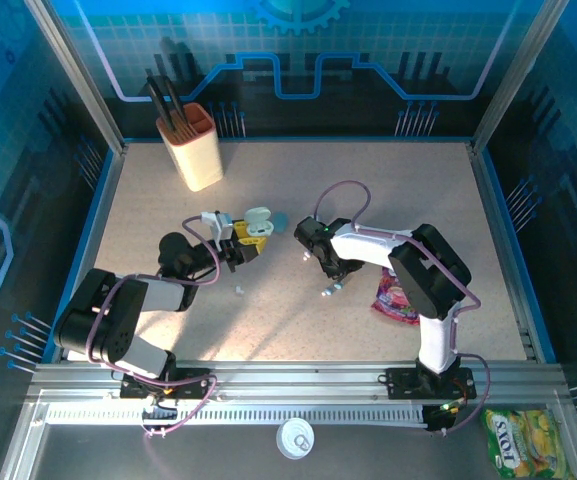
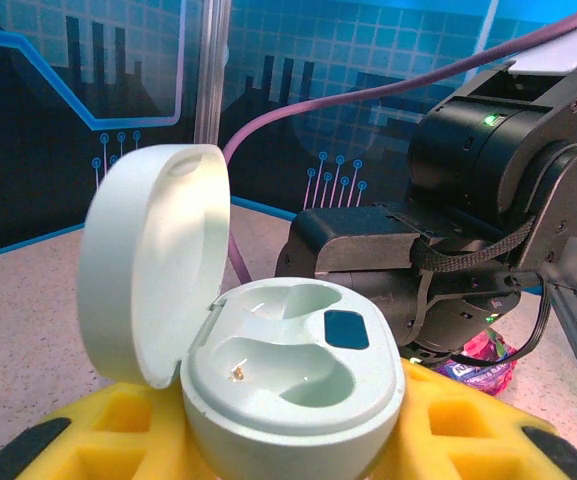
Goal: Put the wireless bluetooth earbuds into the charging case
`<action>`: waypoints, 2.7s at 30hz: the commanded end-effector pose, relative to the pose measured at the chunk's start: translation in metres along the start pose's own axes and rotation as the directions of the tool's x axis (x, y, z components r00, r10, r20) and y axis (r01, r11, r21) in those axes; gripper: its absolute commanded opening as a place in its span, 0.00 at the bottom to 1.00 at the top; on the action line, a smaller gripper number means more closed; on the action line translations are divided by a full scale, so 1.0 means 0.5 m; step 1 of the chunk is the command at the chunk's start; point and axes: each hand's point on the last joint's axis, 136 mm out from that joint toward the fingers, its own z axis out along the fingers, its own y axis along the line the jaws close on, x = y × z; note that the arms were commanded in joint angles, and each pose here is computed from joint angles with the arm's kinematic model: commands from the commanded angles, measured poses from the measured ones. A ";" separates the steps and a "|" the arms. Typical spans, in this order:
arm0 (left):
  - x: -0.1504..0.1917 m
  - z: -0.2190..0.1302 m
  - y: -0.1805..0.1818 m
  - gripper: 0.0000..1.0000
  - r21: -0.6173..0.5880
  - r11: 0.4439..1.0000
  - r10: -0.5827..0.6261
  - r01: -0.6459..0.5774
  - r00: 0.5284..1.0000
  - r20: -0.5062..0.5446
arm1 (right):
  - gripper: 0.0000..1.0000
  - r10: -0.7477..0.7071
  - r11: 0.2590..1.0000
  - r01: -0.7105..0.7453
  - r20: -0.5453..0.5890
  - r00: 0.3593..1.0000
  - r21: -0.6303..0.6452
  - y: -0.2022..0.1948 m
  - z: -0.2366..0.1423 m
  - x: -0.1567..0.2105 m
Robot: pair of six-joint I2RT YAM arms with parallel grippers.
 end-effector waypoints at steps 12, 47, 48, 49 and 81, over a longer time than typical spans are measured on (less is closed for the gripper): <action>-0.006 -0.007 -0.007 0.32 0.021 1.000 0.016 -0.016 1.000 0.009 | 0.22 0.062 0.992 -0.060 0.020 0.998 -0.107 -0.003 -0.042 0.000; -0.004 0.021 -0.022 0.27 0.078 0.997 0.015 -0.015 1.000 0.002 | 0.44 0.253 0.780 -0.079 0.197 0.947 -0.621 0.042 -0.196 -0.104; -0.006 0.017 -0.022 0.27 0.073 0.997 0.017 -0.017 1.000 0.005 | 0.45 0.260 0.785 -0.101 0.178 0.949 -0.611 0.048 -0.181 -0.111; -0.006 0.014 -0.024 0.27 0.068 0.998 0.017 -0.018 1.000 0.006 | 0.46 0.264 0.792 -0.118 0.162 0.951 -0.599 0.053 -0.167 -0.116; -0.005 -0.031 -0.019 0.27 0.016 1.000 0.020 -0.020 1.000 0.008 | 0.56 0.163 0.693 -0.102 0.018 0.986 -0.714 0.196 -0.061 -0.105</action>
